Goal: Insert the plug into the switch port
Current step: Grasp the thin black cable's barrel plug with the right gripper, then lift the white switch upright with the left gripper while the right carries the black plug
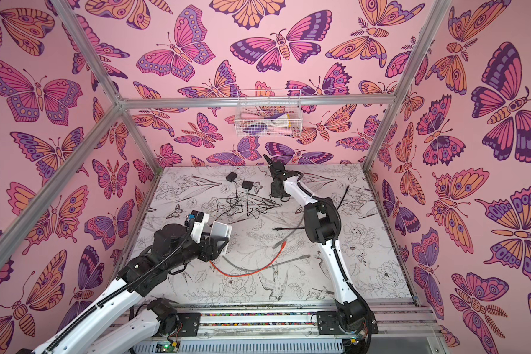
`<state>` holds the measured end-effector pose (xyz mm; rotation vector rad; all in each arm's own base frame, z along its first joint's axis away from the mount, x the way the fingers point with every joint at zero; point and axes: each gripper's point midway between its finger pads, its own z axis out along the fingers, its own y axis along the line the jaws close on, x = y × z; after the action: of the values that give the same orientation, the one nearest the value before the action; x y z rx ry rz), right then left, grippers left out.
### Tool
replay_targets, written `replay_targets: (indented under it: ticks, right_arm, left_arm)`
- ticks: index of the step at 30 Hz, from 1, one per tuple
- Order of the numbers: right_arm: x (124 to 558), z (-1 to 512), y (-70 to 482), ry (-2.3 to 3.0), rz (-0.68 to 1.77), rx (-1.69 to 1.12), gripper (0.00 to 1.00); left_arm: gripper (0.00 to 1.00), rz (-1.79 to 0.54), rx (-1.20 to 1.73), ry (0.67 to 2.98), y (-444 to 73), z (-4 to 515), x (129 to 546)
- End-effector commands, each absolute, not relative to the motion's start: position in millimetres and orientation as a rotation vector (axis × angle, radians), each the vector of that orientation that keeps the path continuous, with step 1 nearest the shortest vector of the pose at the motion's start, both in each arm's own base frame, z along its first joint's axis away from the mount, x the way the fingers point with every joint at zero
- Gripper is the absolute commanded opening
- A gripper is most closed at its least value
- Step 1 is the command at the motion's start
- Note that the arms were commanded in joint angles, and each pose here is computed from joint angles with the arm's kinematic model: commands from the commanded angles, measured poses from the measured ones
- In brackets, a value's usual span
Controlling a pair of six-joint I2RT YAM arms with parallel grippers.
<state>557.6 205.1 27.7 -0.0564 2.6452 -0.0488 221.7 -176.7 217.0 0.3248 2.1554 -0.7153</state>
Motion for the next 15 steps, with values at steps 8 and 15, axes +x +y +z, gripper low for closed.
replay_targets:
  ticks: [8,15]
  right_arm:
    - [501,-17,175,2.851,-0.068,-0.022,0.00]
    - [498,30,189,2.714,0.114,-0.052,0.00]
  left_arm:
    - [0.29,-0.710,0.307,2.176,-174,209,219]
    - [0.28,-0.788,0.328,2.119,-180,226,213]
